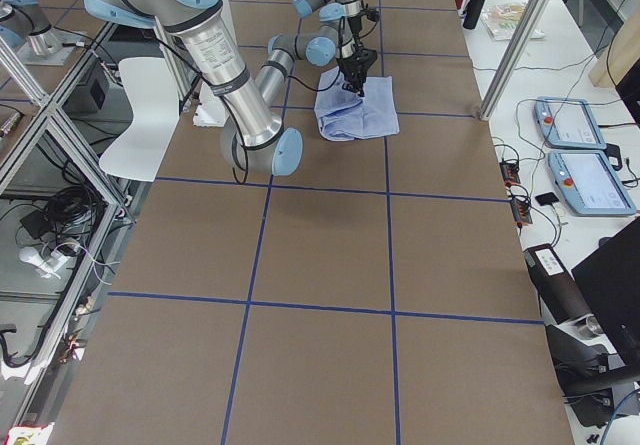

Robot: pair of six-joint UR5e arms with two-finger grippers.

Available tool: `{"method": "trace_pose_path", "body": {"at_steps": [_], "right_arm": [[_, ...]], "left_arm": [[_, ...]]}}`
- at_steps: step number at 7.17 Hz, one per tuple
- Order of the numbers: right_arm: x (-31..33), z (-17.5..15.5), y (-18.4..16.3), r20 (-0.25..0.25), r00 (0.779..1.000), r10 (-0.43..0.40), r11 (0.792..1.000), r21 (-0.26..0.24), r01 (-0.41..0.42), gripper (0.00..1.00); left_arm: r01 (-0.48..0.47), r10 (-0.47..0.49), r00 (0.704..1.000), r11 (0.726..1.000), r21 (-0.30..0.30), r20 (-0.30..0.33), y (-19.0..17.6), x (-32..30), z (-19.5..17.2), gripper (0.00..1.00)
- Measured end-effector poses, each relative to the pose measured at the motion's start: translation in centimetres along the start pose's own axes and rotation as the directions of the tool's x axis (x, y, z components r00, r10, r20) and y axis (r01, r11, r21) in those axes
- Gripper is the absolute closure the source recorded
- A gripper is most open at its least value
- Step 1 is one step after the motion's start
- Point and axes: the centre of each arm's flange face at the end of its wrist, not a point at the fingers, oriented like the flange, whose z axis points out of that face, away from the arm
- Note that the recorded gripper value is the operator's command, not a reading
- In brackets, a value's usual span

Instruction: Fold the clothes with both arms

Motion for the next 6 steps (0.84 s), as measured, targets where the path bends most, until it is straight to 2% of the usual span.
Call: {"method": "trace_pose_path", "body": {"at_steps": [3,4,6], "right_arm": [[-2.8,5.4,-2.4,-0.028,0.999,-0.045,0.998,0.034,0.046,1.00],[-3.2,6.1,-3.0,-0.035,0.997,-0.062,0.997,0.038,0.063,1.00],[-4.4,5.4,-5.2,-0.016,0.997,-0.080,0.996,0.034,0.081,1.00]], "left_arm": [[-0.071,0.068,0.994,0.997,0.039,0.083,-5.4,-0.2,5.1,1.00],[-0.099,0.094,0.991,0.994,0.055,0.091,-7.5,-0.2,5.7,1.00],[-0.132,0.125,0.989,0.987,0.092,0.080,-11.1,1.4,4.8,1.00]]}}
